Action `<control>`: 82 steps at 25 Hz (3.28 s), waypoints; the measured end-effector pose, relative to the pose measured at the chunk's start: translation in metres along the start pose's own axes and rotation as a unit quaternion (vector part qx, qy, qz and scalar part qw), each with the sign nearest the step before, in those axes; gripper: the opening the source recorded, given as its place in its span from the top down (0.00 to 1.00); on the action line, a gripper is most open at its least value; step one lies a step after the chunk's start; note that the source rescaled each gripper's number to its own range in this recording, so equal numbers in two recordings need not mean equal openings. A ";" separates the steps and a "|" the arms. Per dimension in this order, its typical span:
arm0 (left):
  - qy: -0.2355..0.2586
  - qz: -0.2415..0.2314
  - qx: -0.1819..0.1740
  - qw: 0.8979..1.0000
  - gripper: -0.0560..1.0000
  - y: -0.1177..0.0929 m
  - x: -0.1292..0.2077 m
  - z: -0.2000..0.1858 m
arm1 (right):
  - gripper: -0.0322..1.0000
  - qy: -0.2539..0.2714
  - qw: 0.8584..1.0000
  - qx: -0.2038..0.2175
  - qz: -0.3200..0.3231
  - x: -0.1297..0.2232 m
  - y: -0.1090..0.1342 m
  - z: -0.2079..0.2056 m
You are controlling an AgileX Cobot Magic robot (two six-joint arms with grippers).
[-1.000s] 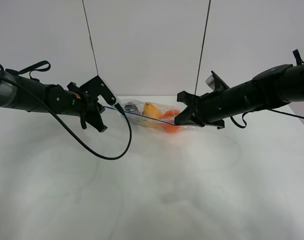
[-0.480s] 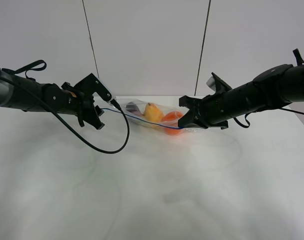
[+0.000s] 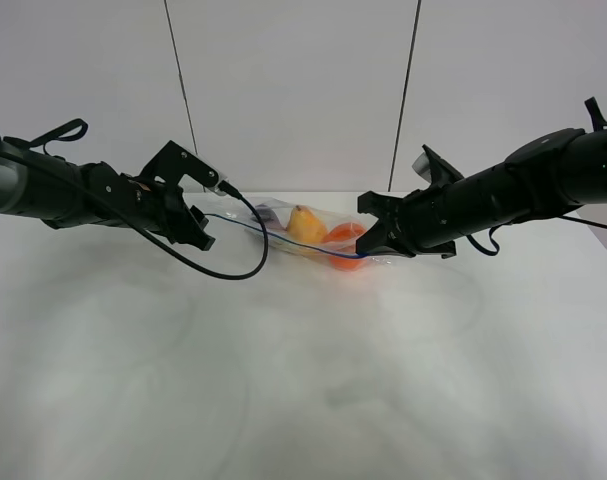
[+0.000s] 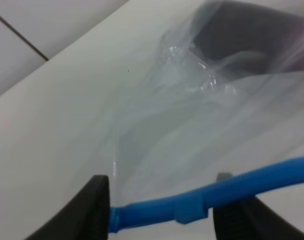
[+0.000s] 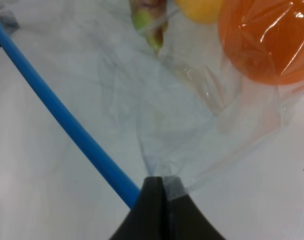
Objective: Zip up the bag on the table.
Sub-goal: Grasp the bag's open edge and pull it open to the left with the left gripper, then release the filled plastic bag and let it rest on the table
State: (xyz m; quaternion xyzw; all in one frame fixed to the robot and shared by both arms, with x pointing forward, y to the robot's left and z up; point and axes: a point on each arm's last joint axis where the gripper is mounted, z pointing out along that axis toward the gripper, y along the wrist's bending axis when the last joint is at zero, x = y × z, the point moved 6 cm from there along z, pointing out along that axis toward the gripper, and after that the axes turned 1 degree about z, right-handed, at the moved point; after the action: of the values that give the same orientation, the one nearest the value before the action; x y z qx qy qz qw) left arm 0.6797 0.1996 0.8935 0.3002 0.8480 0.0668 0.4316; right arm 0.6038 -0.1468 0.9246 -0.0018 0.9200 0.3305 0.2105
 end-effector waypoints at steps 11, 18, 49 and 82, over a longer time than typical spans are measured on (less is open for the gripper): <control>0.033 -0.113 0.011 0.993 0.32 0.004 0.014 0.000 | 0.97 0.003 1.000 0.004 -0.007 0.001 -0.001 0.000; 0.085 -0.185 0.022 0.979 0.32 0.031 0.048 -0.003 | 0.97 0.004 1.000 0.005 -0.007 0.002 -0.002 0.000; 0.091 -0.350 0.027 0.932 0.32 0.117 0.058 -0.090 | 0.97 0.006 1.000 0.010 -0.015 0.002 -0.003 0.000; -0.086 -0.219 -0.034 0.971 0.32 0.103 -0.022 -0.243 | 0.97 0.011 1.000 0.010 -0.020 0.004 -0.003 0.000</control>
State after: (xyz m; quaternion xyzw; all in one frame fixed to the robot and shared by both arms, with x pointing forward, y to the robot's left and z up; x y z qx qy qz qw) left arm 0.5487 0.3065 1.0973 0.0969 0.8502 -0.0267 0.5168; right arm 0.6011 -0.1489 0.9210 -0.0212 0.9254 0.3168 0.2070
